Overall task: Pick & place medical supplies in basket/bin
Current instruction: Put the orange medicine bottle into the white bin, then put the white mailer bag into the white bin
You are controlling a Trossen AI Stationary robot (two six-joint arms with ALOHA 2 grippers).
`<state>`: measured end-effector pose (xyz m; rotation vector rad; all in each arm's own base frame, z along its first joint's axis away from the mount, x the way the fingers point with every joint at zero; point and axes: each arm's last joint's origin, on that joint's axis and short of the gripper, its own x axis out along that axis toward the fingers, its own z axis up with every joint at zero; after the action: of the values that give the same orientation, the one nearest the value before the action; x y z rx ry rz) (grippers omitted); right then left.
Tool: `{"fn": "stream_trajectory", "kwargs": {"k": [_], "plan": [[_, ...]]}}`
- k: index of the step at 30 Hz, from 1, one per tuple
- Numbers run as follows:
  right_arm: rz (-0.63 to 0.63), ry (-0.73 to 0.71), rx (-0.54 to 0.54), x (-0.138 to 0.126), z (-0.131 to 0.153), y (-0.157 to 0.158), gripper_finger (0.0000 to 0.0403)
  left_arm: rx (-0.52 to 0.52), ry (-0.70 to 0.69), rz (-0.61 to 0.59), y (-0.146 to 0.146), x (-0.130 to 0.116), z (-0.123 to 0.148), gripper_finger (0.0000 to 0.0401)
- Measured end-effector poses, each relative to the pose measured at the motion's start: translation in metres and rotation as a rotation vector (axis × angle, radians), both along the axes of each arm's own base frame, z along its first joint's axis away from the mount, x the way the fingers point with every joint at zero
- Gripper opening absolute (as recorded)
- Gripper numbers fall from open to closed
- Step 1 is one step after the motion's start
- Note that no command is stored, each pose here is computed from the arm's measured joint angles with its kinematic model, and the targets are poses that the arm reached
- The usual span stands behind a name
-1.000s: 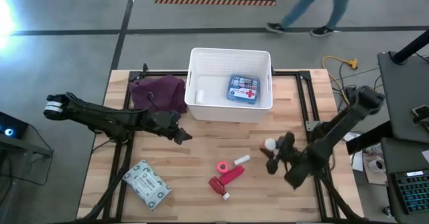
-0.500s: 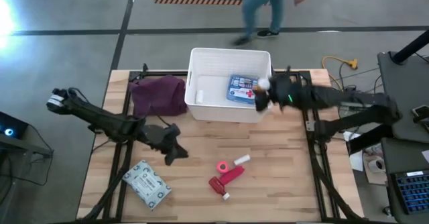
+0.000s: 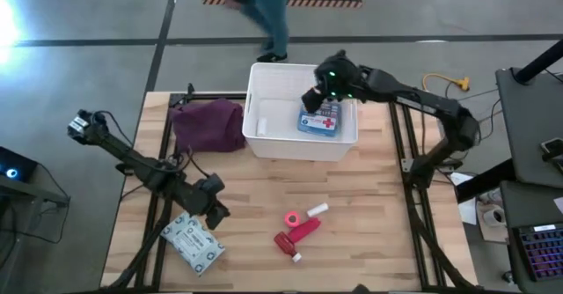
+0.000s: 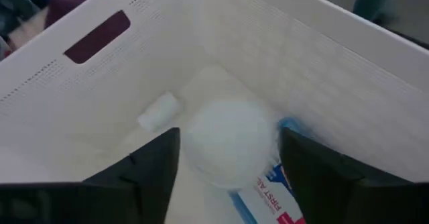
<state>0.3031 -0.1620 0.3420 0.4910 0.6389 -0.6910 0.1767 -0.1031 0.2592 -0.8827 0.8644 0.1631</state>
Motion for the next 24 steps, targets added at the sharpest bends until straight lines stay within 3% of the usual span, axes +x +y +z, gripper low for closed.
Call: {"fn": "stream_trajectory", "kwargs": {"k": [5,10,15,19,24], "plan": [[0.044,0.080,0.022,0.023,0.005,-0.005,0.0296,-0.026,0.049,0.007,-0.008,-0.009,-0.002,0.0077],[0.192,0.052,-0.033,0.038,0.022,0.022,0.0314,-0.095,0.062,0.006,-0.021,-0.017,0.002,0.0077],[0.379,0.052,-0.114,0.047,0.032,0.064,0.0298,-0.146,0.101,-0.033,-0.038,-0.030,0.005,0.0061],[0.485,0.053,-0.094,0.055,0.026,0.088,0.0281,-0.113,0.264,-0.069,-0.046,-0.043,0.000,0.0029],[0.505,0.095,-0.054,0.064,0.003,0.099,0.0260,-0.165,0.470,-0.179,-0.057,-0.045,0.000,0.0003]]}}
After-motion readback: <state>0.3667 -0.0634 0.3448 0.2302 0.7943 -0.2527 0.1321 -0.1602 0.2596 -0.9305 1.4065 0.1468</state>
